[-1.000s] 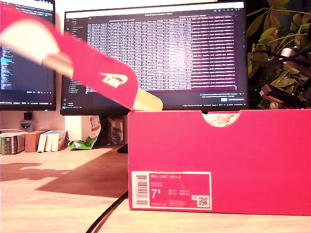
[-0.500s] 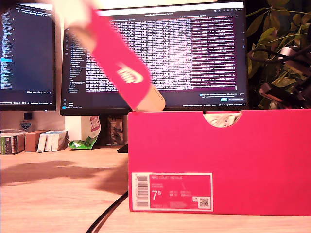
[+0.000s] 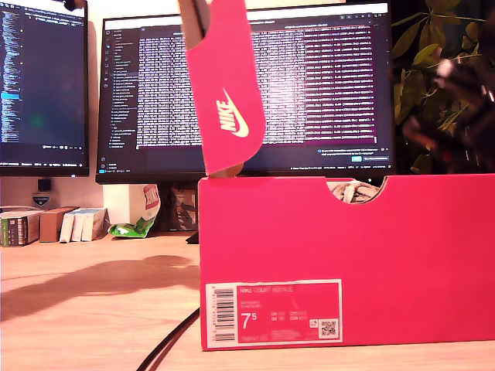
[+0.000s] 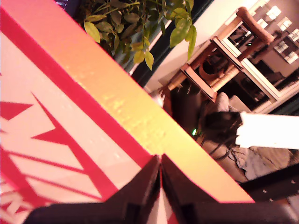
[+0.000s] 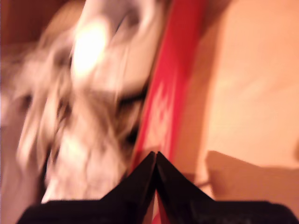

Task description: Close the red shoebox by pushing the lid with your left arm and holding the box in place with your right arm

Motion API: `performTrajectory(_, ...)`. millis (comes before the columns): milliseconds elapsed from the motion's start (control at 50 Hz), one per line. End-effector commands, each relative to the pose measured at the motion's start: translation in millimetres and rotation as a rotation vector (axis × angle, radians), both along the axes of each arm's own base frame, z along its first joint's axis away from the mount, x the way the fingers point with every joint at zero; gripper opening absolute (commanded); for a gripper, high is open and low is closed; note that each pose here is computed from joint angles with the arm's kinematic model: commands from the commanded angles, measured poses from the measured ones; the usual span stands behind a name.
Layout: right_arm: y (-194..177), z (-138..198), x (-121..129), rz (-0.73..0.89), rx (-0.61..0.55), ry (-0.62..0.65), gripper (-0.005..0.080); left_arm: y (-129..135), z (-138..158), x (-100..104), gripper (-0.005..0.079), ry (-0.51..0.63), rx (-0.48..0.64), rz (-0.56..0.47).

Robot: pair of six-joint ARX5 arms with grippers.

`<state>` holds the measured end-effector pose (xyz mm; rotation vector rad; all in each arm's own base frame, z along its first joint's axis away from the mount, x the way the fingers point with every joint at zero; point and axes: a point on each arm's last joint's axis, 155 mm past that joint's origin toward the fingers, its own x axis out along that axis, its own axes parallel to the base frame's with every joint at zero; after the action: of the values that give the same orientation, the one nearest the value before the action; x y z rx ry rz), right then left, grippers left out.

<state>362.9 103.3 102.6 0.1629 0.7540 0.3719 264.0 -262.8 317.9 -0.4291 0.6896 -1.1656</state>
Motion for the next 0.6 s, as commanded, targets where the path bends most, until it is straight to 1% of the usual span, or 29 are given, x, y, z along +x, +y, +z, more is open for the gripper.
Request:
performTrajectory(0,-6,23,14,0.000,-0.029,-0.059,-0.0012,-6,-64,-2,-0.0019,0.176,0.090,0.000)
performTrajectory(160,-4,71,32,0.011,-0.034,-0.137,-0.0012,-12,-56,7,-0.0019,0.121,0.077,0.029)
performTrajectory(260,-1,101,41,0.015,-0.027,-0.187,-0.0012,-17,-45,17,-0.0019,0.039,0.058,0.053)
performTrajectory(400,4,139,48,0.029,-0.010,-0.243,-0.0012,-29,-32,22,-0.0019,-0.014,0.012,0.053)
performTrajectory(420,5,144,48,0.033,-0.006,-0.251,-0.0012,-30,-30,23,-0.0019,-0.007,0.003,0.054)
performTrajectory(500,9,169,50,0.053,0.013,-0.293,-0.0012,-37,-32,24,-0.0019,-0.017,0.001,0.044)
performTrajectory(580,14,193,50,0.073,0.031,-0.336,-0.0012,-37,-34,35,-0.0019,-0.057,0.016,0.090)
